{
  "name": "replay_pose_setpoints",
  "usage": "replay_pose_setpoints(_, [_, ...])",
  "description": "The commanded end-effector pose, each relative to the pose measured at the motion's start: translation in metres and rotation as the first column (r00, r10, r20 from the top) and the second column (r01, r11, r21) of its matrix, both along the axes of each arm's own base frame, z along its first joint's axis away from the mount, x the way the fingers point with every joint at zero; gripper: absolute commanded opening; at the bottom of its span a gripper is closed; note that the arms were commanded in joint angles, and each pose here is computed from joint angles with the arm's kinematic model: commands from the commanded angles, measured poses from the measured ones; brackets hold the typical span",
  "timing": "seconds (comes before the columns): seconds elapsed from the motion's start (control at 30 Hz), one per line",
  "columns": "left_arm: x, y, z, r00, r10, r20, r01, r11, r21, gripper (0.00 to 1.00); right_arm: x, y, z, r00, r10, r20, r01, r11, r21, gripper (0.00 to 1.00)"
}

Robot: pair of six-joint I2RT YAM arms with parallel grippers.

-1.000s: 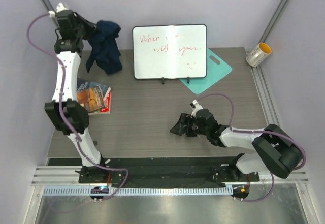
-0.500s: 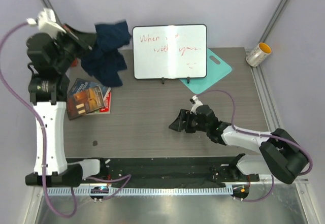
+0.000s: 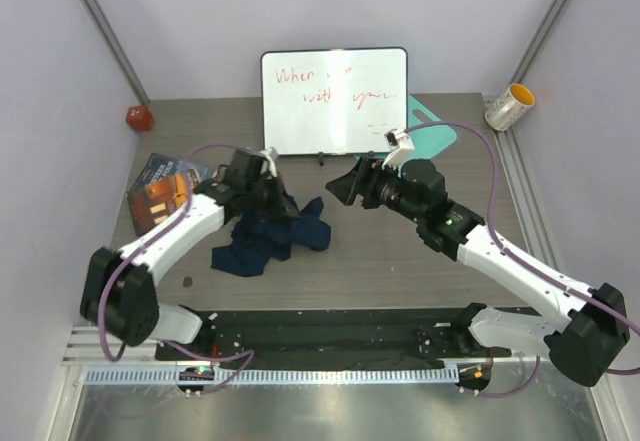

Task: Fold and stack the t-shirts

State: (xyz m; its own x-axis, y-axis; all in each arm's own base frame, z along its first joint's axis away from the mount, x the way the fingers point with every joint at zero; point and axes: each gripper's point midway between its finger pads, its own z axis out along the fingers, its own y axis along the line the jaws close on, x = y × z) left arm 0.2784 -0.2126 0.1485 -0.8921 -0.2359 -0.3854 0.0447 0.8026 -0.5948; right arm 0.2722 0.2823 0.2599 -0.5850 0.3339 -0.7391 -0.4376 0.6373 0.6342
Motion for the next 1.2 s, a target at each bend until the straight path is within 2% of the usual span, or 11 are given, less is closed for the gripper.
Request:
replay_pose_setpoints(0.0, [0.002, -0.063, -0.044, 0.993, -0.106, -0.045, 0.108, 0.993, 0.045, 0.0, 0.002, -0.016, 0.007, 0.998, -0.06, 0.022, 0.062, 0.996, -0.067, 0.76])
replay_pose_setpoints(0.1, [-0.031, -0.123, -0.062, 0.961, -0.267, -0.069, 0.272, 0.959, 0.08, 0.0, -0.002, -0.023, -0.005, 0.997, -0.076, 0.002, 0.075, 0.993, -0.088, 0.76])
replay_pose_setpoints(0.23, [-0.049, -0.167, -0.099, 0.936, -0.324, -0.141, 0.339, 0.935, 0.104, 0.0, -0.008, -0.044, -0.012, 0.99, -0.139, 0.01, 0.139, 0.984, -0.109, 0.76])
replay_pose_setpoints(0.3, [-0.055, -0.184, -0.101, 0.93, -0.336, -0.149, 0.346, 0.937, 0.05, 0.01, -0.011, -0.053, -0.021, 0.986, -0.164, 0.008, 0.163, 0.976, -0.143, 0.76])
replay_pose_setpoints(0.4, [-0.066, -0.194, -0.106, 0.916, -0.372, -0.153, 0.376, 0.927, -0.003, 0.17, -0.014, -0.066, -0.022, 0.981, -0.195, 0.023, 0.196, 0.967, -0.166, 0.76])
replay_pose_setpoints(0.47, [-0.063, -0.187, -0.098, 0.932, -0.345, -0.108, 0.348, 0.937, 0.012, 0.25, -0.017, -0.072, -0.019, 0.977, -0.209, 0.033, 0.212, 0.963, -0.166, 0.76])
replay_pose_setpoints(0.5, [-0.062, -0.183, -0.094, 0.939, -0.333, -0.089, 0.336, 0.942, 0.018, 0.39, -0.018, -0.076, -0.021, 0.975, -0.22, 0.032, 0.222, 0.959, -0.177, 0.78])
replay_pose_setpoints(0.6, [-0.065, -0.175, -0.064, 0.938, -0.345, 0.0, 0.345, 0.938, -0.014, 0.61, -0.02, -0.084, -0.018, 0.969, -0.245, 0.043, 0.249, 0.953, -0.171, 0.8])
replay_pose_setpoints(0.77, [-0.068, -0.16, 0.001, 0.925, -0.348, 0.153, 0.357, 0.933, -0.041, 0.68, -0.019, -0.09, -0.023, 0.96, -0.276, 0.042, 0.279, 0.943, -0.18, 0.71])
replay_pose_setpoints(0.9, [-0.05, -0.113, 0.061, 0.929, -0.192, 0.316, 0.2, 0.98, 0.008, 0.77, -0.018, -0.087, -0.036, 0.963, -0.271, 0.007, 0.267, 0.942, -0.206, 0.76])
replay_pose_setpoints(1.17, [-0.034, -0.006, 0.084, 0.903, 0.093, 0.418, -0.108, 0.994, 0.012, 0.82, -0.009, -0.061, -0.062, 0.974, -0.21, -0.085, 0.181, 0.948, -0.262, 0.76])
